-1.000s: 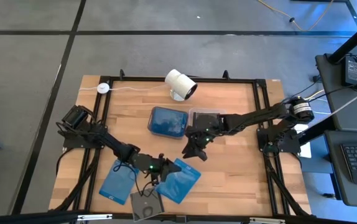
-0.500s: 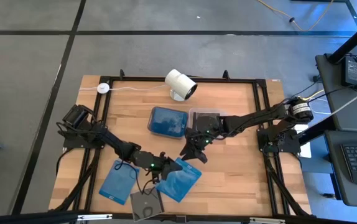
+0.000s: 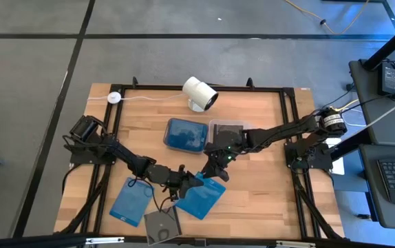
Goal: Pick & place jewel cases by type
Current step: Put the right blue cd case into the black bin
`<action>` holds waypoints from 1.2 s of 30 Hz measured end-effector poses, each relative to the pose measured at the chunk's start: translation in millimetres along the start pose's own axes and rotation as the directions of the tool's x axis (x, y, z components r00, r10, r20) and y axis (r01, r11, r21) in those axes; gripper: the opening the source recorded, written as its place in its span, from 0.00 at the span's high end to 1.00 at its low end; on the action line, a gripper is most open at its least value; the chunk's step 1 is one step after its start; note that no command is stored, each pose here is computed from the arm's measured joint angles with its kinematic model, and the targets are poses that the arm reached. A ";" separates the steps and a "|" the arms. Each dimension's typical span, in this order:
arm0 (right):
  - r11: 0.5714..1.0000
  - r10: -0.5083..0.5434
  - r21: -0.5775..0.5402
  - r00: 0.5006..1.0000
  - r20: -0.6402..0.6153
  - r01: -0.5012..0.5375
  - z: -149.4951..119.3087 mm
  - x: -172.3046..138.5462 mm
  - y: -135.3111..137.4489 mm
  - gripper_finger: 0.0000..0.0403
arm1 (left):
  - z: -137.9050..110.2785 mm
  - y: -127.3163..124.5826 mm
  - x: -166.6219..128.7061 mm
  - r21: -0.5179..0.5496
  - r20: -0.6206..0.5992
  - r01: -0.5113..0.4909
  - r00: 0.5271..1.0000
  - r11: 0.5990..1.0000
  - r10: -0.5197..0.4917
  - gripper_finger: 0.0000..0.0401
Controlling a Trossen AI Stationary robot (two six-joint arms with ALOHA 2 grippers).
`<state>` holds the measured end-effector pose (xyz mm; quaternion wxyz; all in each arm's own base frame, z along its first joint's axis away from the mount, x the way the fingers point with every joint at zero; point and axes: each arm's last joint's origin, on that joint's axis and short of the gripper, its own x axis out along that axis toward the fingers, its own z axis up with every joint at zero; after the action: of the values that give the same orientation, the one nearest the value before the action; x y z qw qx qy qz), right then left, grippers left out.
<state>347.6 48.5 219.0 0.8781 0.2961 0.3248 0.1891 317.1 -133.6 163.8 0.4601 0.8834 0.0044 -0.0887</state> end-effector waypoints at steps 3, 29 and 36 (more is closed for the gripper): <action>1.000 -0.004 0.003 1.000 -0.017 0.004 -2.5 1.0 1.0 0.61 | -0.3 0.4 0.0 -0.002 -0.002 -0.005 1.000 1.000 0.005 0.91; 0.998 0.056 0.014 0.996 -0.064 -0.055 -4.6 0.9 2.6 0.87 | -1.9 1.5 -0.4 0.017 -0.060 0.013 0.998 1.000 -0.012 0.91; 0.998 0.059 0.028 0.996 -0.064 -0.057 -4.6 1.0 2.8 0.86 | -1.3 1.7 -0.5 -0.030 -0.050 0.007 0.999 1.000 -0.008 0.87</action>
<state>344.7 53.0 217.5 0.8573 0.3108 0.3468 0.2196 317.0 -133.5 165.9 0.4726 0.8784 0.0205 -0.0680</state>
